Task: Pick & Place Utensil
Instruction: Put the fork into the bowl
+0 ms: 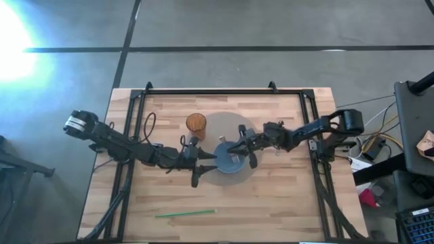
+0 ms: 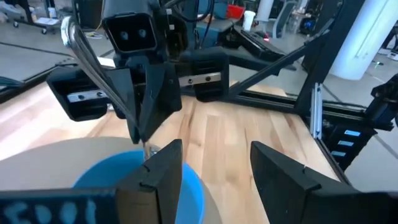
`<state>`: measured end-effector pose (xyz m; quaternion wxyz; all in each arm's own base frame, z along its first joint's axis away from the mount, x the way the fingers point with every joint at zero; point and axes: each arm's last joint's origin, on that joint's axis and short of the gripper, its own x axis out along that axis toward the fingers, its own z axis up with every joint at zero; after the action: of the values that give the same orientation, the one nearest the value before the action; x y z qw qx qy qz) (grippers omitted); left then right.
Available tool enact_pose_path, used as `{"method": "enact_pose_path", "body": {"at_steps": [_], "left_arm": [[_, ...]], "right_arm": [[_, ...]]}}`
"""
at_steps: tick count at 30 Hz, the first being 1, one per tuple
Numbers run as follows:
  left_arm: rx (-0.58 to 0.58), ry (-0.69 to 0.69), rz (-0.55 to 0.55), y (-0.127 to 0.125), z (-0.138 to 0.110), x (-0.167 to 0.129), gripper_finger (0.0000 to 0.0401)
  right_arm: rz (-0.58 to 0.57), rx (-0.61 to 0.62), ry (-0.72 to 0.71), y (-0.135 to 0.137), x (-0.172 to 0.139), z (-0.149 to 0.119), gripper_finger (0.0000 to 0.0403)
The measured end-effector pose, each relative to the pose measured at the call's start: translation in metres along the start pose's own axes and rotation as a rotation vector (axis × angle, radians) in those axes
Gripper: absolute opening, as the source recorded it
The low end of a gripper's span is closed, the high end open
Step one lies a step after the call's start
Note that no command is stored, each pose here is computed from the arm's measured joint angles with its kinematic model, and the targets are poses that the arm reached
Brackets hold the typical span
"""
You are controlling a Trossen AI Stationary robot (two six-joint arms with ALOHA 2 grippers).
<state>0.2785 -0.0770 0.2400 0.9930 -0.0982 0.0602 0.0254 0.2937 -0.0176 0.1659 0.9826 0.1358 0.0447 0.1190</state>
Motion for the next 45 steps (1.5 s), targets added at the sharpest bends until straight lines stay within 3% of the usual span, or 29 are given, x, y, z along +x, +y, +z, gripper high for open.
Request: {"method": "enact_pose_path", "body": {"at_steps": [10, 24, 30, 45], "left_arm": [[0.001, 0.01, 0.003, 0.0, -0.001, 0.0, 0.0181], [-0.011, 0.023, 0.012, 0.001, -0.002, 0.0, 0.018], [-0.02, 0.059, 0.073, 0.003, -0.007, 0.0, 0.0174], [-0.019, 0.063, 0.074, 0.004, -0.007, 0.0, 0.0165]], "right_arm": [[-0.012, 0.016, 0.039, -0.01, 0.016, -0.017, 0.0008], [-0.085, 0.161, 0.075, -0.017, 0.019, -0.031, 0.0008], [-0.201, 0.2, 0.141, -0.021, 0.018, -0.039, 0.0008], [-0.213, 0.205, 0.125, -0.021, 0.02, -0.028, 0.0008]]}}
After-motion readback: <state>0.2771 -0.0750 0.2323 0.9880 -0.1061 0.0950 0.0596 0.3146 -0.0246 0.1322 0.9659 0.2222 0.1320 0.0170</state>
